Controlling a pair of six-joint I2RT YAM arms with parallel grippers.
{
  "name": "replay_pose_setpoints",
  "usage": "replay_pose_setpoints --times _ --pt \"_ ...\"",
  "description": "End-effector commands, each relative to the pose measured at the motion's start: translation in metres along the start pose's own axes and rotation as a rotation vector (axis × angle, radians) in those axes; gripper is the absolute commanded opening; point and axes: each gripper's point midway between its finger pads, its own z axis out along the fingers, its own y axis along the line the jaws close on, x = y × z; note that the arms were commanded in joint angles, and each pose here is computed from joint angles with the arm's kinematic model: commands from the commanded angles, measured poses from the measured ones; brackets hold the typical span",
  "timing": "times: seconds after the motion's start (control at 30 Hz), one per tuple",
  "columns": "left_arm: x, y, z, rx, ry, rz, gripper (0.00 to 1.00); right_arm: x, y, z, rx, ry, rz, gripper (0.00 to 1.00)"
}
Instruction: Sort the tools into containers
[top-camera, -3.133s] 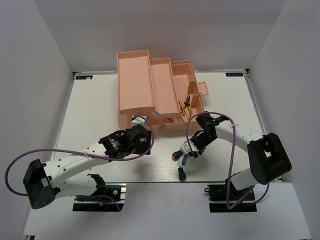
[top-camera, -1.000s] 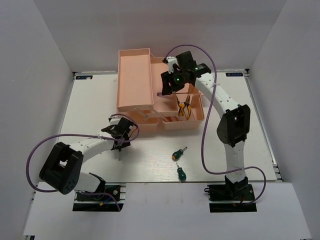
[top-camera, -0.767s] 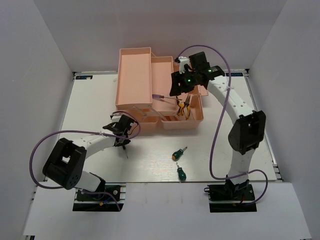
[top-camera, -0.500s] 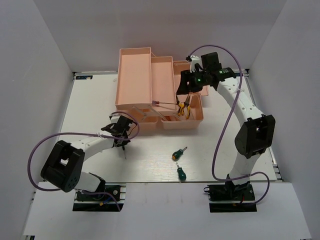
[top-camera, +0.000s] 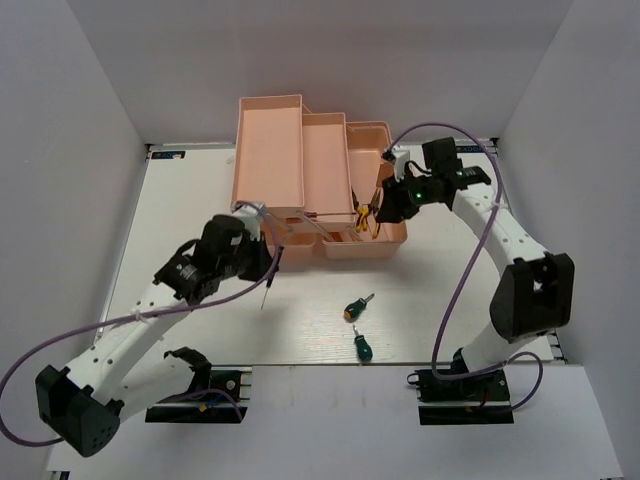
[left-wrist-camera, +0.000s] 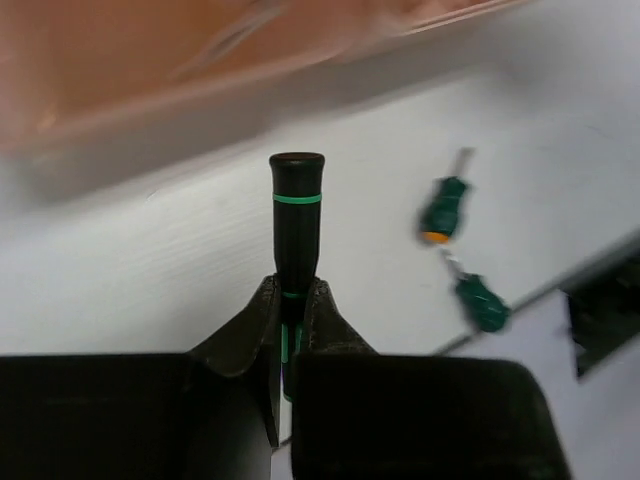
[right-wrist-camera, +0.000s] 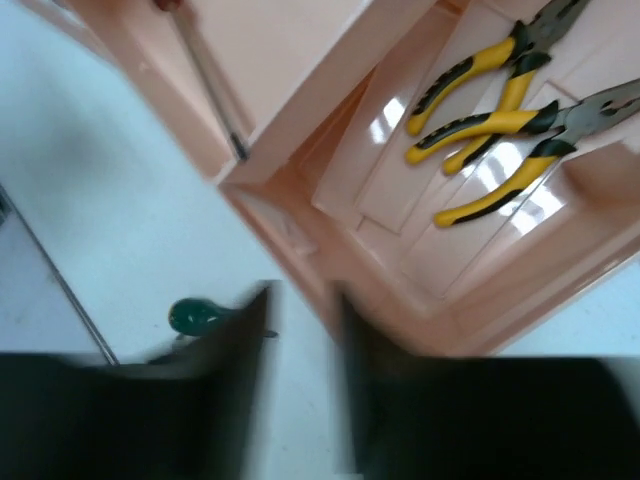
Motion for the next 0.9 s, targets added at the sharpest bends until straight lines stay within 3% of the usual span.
replay_pose_setpoints --times 0.0,0.03,0.07,0.17,0.2,0.27,0.33,0.37,0.47,0.53,0.57,0.6,0.63,0.67,0.73,0.83,0.87 --pt "-0.052 -0.069 -0.017 0.293 -0.030 0.160 0.00 -0.010 0.023 -0.022 -0.092 -0.115 -0.206 0.14" --pt "-0.070 -0.081 -0.015 0.315 -0.070 0.195 0.00 0.001 0.025 -0.024 -0.098 -0.114 -0.213 0.00" --pt "-0.079 -0.086 0.001 0.318 -0.049 0.202 0.00 0.003 0.028 -0.027 -0.106 -0.119 -0.228 0.00" --pt "-0.157 -0.123 -0.005 0.368 -0.216 0.263 0.00 0.017 0.032 -0.031 -0.111 -0.108 -0.259 0.00" --pt "-0.162 -0.125 0.018 0.358 -0.186 0.258 0.00 0.022 0.032 -0.031 -0.108 -0.100 -0.254 0.00" --pt "-0.198 -0.129 0.026 0.313 -0.264 0.256 0.00 0.027 0.032 -0.036 -0.091 -0.101 -0.252 0.00" --pt "-0.200 -0.122 0.065 0.252 -0.209 0.223 0.00 0.034 0.033 -0.042 -0.074 -0.104 -0.247 0.00" --pt "-0.220 -0.120 0.068 0.204 -0.247 0.216 0.00 0.038 0.033 -0.041 -0.072 -0.100 -0.241 0.00" --pt "-0.227 -0.114 0.108 0.144 -0.215 0.195 0.00 0.045 0.036 -0.046 -0.063 -0.108 -0.246 0.00" --pt "-0.231 -0.112 0.124 0.123 -0.202 0.192 0.03 0.046 0.038 -0.049 -0.058 -0.112 -0.257 0.10" --pt "-0.244 -0.114 0.124 0.106 -0.219 0.189 0.09 0.051 0.038 -0.048 -0.060 -0.105 -0.251 0.33" --pt "-0.238 -0.110 0.144 0.093 -0.184 0.188 0.18 0.055 0.039 -0.048 -0.065 -0.095 -0.247 0.42" --pt "-0.242 -0.110 0.149 0.082 -0.184 0.187 0.42 0.056 0.039 -0.048 -0.069 -0.093 -0.273 0.51" --pt "-0.257 -0.117 0.145 0.093 -0.219 0.197 0.52 0.060 0.044 -0.048 -0.093 -0.086 -0.271 0.65" --pt "-0.265 -0.123 0.146 0.111 -0.231 0.199 0.66 0.062 0.046 -0.048 -0.127 -0.089 -0.377 0.69" --pt "-0.278 -0.130 0.135 0.125 -0.271 0.201 0.70 0.086 0.071 -0.051 -0.287 -0.069 -0.494 0.70" --pt "-0.281 -0.131 0.127 0.127 -0.277 0.201 0.71 0.083 0.078 -0.049 -0.354 -0.137 -0.729 0.70"
